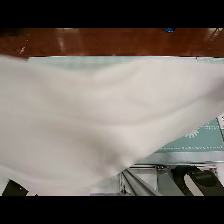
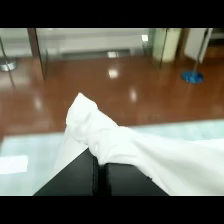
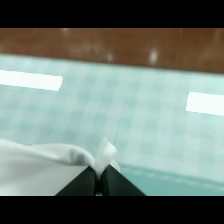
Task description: Fold the shirts.
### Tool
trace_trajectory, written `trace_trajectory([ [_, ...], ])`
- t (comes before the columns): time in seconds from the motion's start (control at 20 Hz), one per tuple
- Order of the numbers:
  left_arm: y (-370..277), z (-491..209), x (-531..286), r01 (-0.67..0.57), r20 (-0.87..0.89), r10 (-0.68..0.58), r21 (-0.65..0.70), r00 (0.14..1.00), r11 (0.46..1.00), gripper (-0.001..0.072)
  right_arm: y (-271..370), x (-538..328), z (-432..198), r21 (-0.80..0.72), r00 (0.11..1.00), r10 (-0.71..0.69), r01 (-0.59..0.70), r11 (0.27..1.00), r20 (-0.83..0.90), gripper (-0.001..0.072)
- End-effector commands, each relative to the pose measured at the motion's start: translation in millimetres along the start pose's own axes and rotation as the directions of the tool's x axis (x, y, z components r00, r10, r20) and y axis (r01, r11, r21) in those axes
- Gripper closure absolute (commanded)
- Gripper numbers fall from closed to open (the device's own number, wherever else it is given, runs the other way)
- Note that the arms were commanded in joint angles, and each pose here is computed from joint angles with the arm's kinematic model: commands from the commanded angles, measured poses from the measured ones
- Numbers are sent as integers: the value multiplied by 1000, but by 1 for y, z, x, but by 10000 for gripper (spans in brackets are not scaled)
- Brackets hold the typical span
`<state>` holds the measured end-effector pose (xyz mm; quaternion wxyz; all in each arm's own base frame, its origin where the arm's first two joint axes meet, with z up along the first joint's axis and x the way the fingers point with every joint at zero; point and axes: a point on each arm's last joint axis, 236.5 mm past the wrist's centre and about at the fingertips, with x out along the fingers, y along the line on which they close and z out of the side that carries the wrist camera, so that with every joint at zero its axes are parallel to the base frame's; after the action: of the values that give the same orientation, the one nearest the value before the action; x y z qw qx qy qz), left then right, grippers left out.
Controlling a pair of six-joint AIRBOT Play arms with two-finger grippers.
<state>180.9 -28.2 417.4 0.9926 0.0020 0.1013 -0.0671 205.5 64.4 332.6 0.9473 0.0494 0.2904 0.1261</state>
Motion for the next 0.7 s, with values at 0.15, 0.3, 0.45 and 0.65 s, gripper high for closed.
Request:
trace_trajectory([
  [0.15,2,-171,133,-35,-422,-11,-101,906,994,688,-13,124,-100,164,965,77,-36,986,-252,689],
  [0.3,4,-236,203,-88,-499,-9,-170,867,981,688,-34,185,-138,211,937,54,22,977,-345,689],
  [0.45,-3,-264,274,-89,-503,-43,-235,863,968,688,-69,250,-149,218,919,-13,108,970,-394,689],
  [0.65,-9,-294,360,-108,-544,-74,-294,836,950,688,-115,325,-149,363,908,28,139,921,-418,689],
])
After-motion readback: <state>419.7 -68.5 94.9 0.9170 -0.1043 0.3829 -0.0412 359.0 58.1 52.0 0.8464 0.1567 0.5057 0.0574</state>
